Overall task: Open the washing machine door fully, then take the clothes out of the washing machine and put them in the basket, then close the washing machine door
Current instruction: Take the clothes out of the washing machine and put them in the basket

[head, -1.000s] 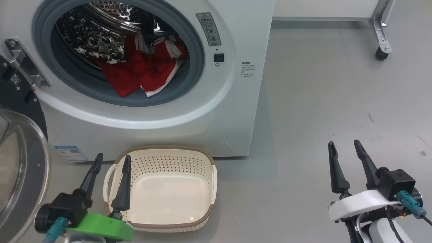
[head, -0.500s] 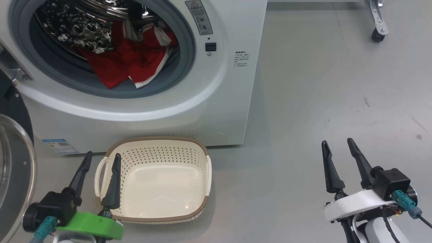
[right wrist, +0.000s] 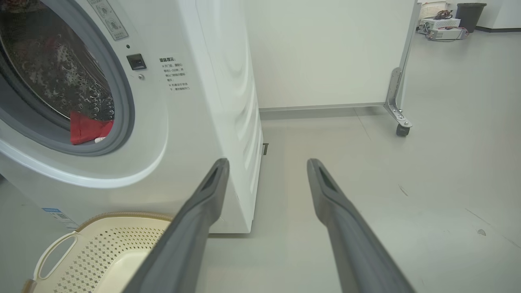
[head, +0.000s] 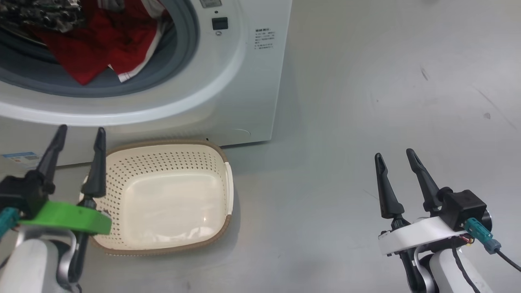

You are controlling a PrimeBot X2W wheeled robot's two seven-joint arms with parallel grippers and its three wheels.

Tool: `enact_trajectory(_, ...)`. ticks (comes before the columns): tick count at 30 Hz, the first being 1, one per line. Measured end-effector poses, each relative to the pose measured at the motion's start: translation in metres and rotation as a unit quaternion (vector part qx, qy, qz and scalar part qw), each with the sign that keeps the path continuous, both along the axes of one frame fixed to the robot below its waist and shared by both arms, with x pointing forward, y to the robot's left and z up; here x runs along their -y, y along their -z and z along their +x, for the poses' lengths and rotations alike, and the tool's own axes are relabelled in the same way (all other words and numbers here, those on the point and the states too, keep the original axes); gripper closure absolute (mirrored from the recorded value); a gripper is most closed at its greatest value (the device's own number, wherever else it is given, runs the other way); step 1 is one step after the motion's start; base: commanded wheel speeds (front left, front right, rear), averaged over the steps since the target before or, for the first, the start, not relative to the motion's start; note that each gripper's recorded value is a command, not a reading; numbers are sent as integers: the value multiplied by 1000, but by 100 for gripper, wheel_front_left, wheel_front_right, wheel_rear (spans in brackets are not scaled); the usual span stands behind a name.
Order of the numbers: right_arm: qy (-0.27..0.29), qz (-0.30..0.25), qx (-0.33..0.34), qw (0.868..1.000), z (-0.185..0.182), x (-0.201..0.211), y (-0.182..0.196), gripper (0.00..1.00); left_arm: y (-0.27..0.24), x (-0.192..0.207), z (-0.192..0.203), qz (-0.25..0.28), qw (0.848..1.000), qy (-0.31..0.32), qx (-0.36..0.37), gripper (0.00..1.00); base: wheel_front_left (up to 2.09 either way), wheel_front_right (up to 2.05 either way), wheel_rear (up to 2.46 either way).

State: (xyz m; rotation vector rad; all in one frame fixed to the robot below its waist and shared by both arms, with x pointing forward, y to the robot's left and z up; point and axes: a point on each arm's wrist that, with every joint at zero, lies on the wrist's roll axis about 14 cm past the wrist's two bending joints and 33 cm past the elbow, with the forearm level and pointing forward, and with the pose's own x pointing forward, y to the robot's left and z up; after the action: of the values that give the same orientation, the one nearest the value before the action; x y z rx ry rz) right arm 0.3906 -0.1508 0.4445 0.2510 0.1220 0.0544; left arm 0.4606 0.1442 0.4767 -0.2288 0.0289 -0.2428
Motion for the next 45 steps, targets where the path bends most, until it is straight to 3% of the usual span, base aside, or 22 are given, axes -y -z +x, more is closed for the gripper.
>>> enact_trajectory(23, 82, -18, -57, 995, 5, 42, 37, 0, 64, 29, 142, -12, 991, 21, -134, 0, 0, 0, 0)
enact_trajectory(45, 140, -47, -92, 985, -13, 80, 51, 0, 144, 55, 194, 47, 956, 55, -284, 0, 0, 0, 0)
